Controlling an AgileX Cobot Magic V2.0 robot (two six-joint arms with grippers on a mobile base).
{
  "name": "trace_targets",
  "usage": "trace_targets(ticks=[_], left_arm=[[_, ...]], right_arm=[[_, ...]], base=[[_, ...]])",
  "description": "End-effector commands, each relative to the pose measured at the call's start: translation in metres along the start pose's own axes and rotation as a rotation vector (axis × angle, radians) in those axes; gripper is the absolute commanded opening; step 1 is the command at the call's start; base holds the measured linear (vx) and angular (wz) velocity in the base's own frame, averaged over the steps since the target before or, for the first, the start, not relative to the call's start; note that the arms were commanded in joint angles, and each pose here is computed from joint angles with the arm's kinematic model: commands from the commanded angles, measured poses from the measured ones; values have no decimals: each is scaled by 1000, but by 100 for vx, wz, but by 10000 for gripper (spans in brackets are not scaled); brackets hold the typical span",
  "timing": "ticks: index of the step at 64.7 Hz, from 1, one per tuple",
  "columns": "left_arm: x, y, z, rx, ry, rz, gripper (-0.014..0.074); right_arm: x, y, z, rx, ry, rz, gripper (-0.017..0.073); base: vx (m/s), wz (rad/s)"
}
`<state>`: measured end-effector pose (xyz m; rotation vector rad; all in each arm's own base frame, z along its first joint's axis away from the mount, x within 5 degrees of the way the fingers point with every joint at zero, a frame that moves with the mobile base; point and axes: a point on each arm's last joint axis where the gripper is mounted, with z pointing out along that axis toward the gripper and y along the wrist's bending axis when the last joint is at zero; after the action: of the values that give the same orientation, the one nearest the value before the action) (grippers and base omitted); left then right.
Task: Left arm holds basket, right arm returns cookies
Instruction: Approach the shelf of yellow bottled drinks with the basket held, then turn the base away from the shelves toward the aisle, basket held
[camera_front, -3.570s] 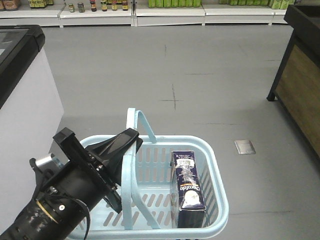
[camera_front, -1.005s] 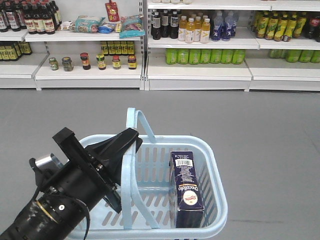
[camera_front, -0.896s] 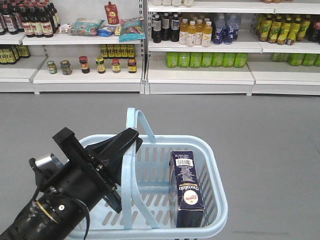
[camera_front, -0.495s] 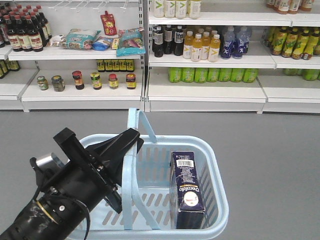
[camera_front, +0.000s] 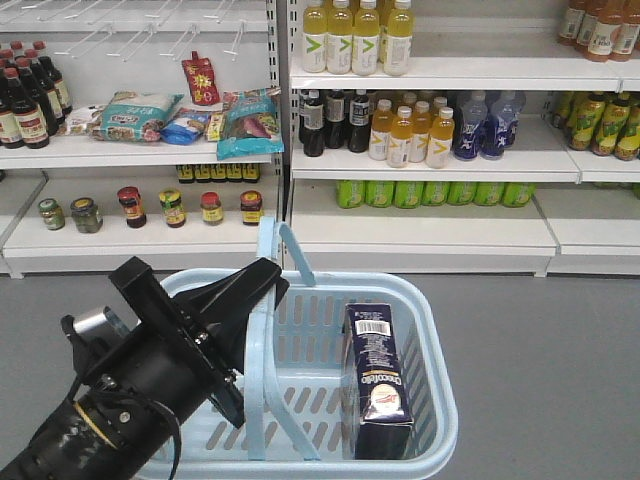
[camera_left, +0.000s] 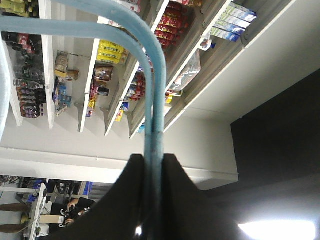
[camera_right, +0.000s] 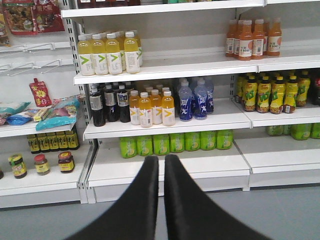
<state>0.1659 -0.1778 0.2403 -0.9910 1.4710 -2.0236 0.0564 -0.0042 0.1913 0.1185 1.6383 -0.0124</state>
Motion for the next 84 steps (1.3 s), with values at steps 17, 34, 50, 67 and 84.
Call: trace_targets(ticks=[17, 34, 50, 67, 84], left_arm=[[11, -39, -2, 332, 74, -16, -3], [11, -39, -2, 332, 74, -16, -3], [11, -39, -2, 332, 74, -16, -3], [11, -39, -2, 332, 74, -16, -3], [11, -39, -2, 332, 74, -16, -3]], right_arm=[[-2, 0, 0, 2, -71, -11, -3], [-2, 0, 0, 2, -71, -11, -3], [-2, 0, 0, 2, -71, -11, -3], [-2, 0, 0, 2, -72, -11, -3], [-2, 0, 0, 2, -72, -11, -3]], base=[[53, -3], [49, -2], [44, -3], [40, -2], [35, 0]])
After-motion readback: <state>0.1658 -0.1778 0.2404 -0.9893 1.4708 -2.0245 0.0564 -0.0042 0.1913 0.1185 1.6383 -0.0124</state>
